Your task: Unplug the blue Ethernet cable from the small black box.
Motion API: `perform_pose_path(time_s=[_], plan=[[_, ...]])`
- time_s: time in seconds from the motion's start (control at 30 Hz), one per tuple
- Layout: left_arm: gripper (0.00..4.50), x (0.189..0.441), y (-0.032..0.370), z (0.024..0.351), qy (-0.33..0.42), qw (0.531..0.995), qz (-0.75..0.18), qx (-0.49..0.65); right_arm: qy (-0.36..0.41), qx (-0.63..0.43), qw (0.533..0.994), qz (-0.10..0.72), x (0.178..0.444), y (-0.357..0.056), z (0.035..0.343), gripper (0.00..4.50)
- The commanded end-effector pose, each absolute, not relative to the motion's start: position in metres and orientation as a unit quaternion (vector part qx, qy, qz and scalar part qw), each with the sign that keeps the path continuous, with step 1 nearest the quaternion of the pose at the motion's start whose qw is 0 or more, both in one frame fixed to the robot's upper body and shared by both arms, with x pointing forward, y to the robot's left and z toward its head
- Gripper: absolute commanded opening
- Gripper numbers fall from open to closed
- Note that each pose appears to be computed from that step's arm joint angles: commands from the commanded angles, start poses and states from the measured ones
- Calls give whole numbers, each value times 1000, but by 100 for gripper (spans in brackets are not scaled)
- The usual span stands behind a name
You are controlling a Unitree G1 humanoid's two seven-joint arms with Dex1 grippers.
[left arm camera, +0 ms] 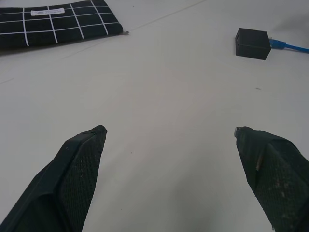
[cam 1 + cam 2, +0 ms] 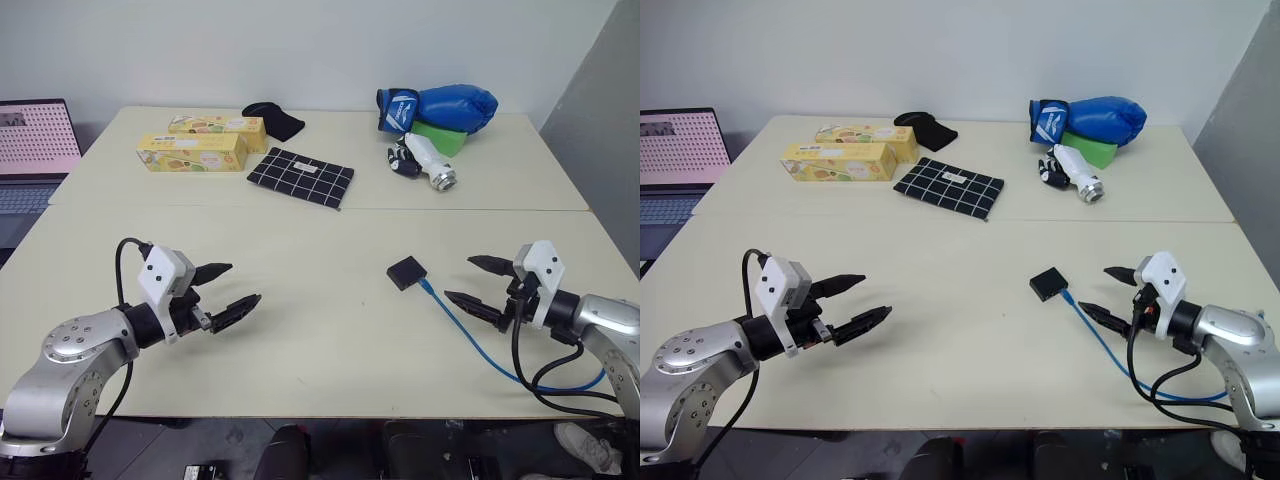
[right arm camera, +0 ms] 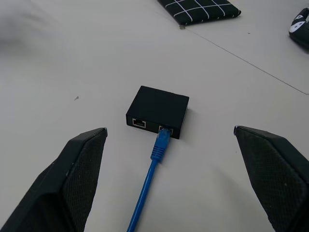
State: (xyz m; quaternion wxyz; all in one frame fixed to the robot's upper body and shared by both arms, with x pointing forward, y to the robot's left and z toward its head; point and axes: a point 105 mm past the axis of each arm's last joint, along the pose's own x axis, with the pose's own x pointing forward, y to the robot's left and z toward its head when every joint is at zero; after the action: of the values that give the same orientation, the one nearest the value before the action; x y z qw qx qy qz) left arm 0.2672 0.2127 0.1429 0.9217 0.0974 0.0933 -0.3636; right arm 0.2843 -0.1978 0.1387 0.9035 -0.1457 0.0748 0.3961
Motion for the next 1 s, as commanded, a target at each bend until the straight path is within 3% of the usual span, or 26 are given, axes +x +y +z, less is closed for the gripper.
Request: perform_pose_path(time_s=[0.03,0.33,0.67,0.77,1.0], plan=[[450,263,200,158,73,907,-399,117,63,-159,908,382,286,-191,140,447],[450,244,160,164,85,819,-544,162,88,-120,941,304,302,-177,106,447],[450,247,148,170,84,791,-583,168,118,-100,952,264,312,-175,76,447],[450,248,147,169,84,791,-584,164,116,-99,953,262,315,-173,75,408],[450,250,149,165,88,797,-577,157,119,-107,946,282,317,-168,73,243]])
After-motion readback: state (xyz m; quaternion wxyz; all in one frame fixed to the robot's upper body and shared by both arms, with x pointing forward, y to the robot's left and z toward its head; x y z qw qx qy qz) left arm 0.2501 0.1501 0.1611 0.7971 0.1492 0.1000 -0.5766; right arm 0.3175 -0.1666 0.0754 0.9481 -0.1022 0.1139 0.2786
